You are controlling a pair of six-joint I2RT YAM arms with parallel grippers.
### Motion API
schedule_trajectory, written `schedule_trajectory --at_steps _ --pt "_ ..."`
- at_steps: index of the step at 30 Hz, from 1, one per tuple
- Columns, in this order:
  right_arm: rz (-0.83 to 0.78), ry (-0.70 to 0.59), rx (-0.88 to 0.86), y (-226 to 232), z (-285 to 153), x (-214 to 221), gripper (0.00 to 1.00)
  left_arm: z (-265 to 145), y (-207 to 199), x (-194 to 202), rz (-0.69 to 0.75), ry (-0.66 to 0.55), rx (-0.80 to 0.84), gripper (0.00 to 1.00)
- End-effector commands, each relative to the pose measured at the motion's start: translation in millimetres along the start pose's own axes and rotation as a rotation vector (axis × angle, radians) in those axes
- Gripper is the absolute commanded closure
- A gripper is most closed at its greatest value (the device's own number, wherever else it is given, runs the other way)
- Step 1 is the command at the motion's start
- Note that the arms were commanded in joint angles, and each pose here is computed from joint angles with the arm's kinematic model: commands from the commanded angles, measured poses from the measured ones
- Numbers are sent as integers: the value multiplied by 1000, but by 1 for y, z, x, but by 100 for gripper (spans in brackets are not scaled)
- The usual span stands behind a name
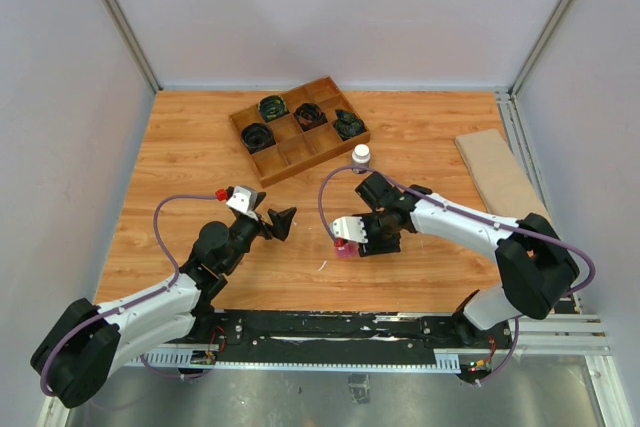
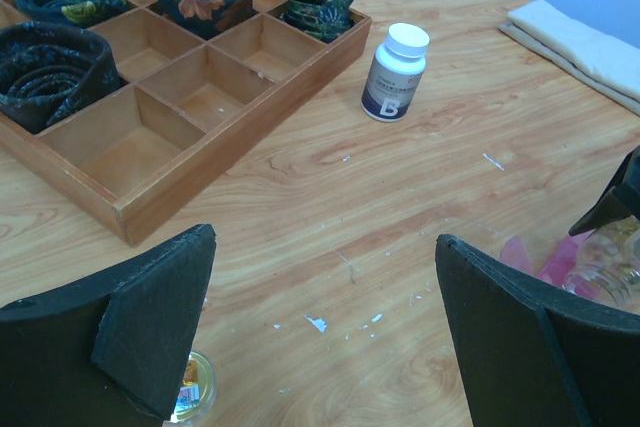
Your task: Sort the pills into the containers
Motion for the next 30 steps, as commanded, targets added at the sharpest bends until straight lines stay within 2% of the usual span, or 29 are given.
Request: schedule_trajectory --at_steps 1,5,8,11,14,17,20,22,25,28,30 --pt "-17 21 19 -4 -5 -5 99 1 -3 -5 9 -37 12 5" --pt "-22 -8 -2 -1 -5 -8 99 1 -2 -5 9 -36 11 5" --pt "-16 42 9 -3 -4 -4 99 1 -2 -5 9 -37 11 5" --pt "-30 -17 6 -1 -6 -9 99 1 -2 -5 9 -36 11 5" --pt "-23 48 1 -3 -2 -4 99 1 -2 -5 9 -35 11 5" --pt "-35 3 17 -2 -7 -9 99 1 -3 -5 9 -34 12 5" --pt "-25 49 5 -4 -4 -6 99 2 -3 -5 9 -34 11 5" --pt "-34 -1 14 -2 -8 -11 99 1 -3 -5 9 -34 12 5" --pt "-33 62 20 -3 -4 -5 99 1 -3 -5 9 -34 11 4" --pt "-37 14 29 -3 -7 -10 99 1 -3 -5 9 -35 12 4" --pt "-33 43 48 -4 -6 -7 99 1 -3 -5 8 -36 12 4"
Point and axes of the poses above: each gripper's point midway between its finger pads, its own z axis out along the fingers, its own y axis along the line the jaws close on, x = y × z, the point moved 9 cm from there along -z, back along the fingers, and after that the axes turned 15 degrees about -z, right-handed, at the moved point
